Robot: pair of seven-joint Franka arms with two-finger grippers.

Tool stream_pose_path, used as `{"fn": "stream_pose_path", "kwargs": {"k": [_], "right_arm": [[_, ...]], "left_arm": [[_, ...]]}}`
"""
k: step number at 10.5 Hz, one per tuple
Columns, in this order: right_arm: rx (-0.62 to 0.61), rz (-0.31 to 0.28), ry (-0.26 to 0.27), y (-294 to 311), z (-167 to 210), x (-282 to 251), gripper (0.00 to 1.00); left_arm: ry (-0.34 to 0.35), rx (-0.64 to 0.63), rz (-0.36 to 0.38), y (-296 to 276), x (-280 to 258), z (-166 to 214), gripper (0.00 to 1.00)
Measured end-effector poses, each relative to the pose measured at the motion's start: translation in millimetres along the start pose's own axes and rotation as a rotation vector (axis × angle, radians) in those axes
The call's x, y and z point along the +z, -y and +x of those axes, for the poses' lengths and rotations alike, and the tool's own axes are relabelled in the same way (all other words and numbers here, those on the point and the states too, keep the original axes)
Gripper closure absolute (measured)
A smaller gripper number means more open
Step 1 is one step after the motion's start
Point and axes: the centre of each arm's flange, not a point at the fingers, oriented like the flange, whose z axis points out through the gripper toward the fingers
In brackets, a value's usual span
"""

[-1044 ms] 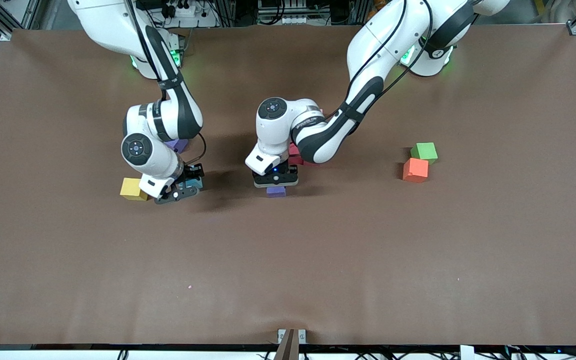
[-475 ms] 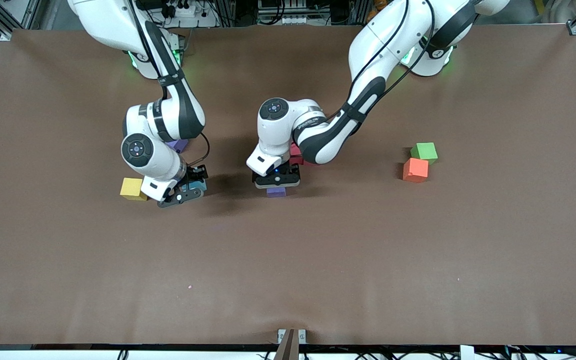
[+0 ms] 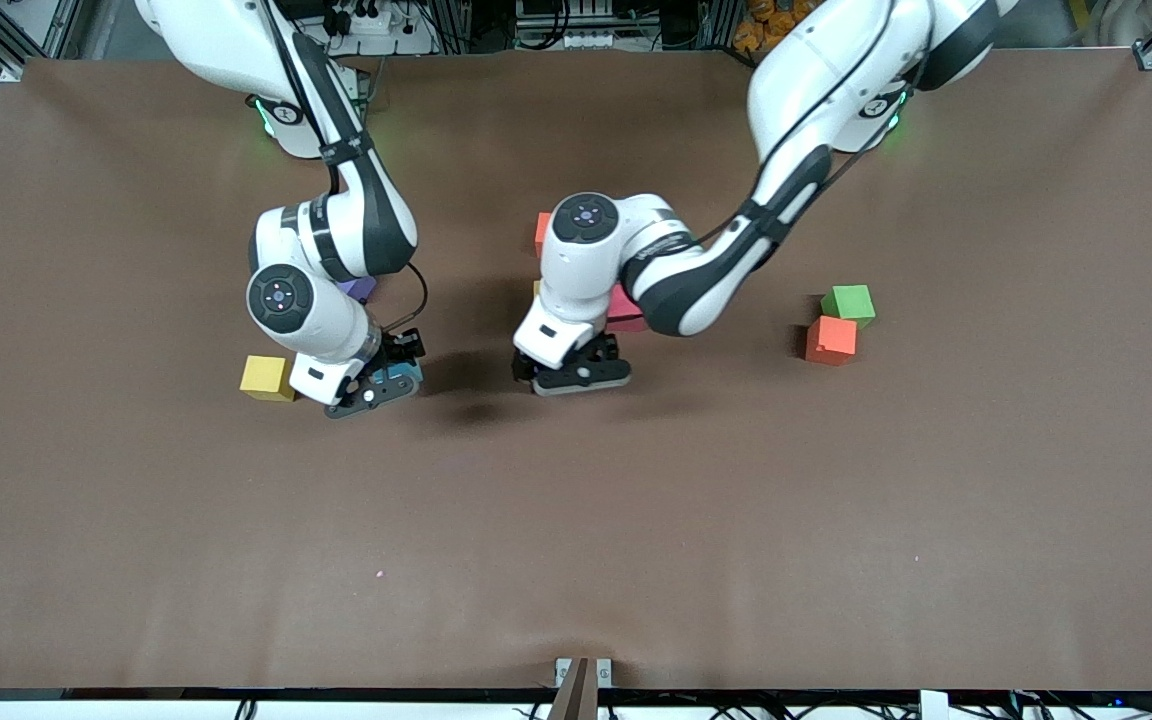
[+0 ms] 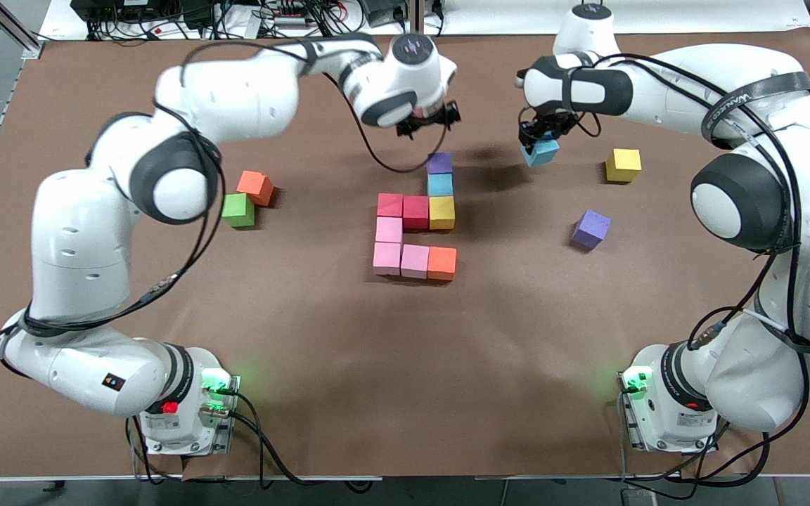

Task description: Form number 2 with 11 blocks

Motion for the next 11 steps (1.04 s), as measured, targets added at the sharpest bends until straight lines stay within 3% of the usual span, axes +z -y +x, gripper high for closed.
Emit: {"fn": "stream_pose_path", "kwargs": {"k": [3, 5, 8, 11], "right_arm": [[-0.127, 0.004, -0.014, 76, 35, -28, 0.44], [-0.213, 0.005, -0.024, 123, 54, -17, 0.44], [-0.36, -0.002, -0.036, 168, 71, 3, 0.44], [-0.475, -0.021, -0.071, 218, 81, 8, 0.44]], "left_arm": [[0.048, -0.103, 0.097, 52, -26, 59, 0.0], [0.108, -0.104, 0.154, 109, -27, 94, 0.0], [0.266, -0.093, 0.197, 213, -8, 103, 0.0], [0.353, -0.123, 0.23, 273, -9, 100, 0.0]]}}
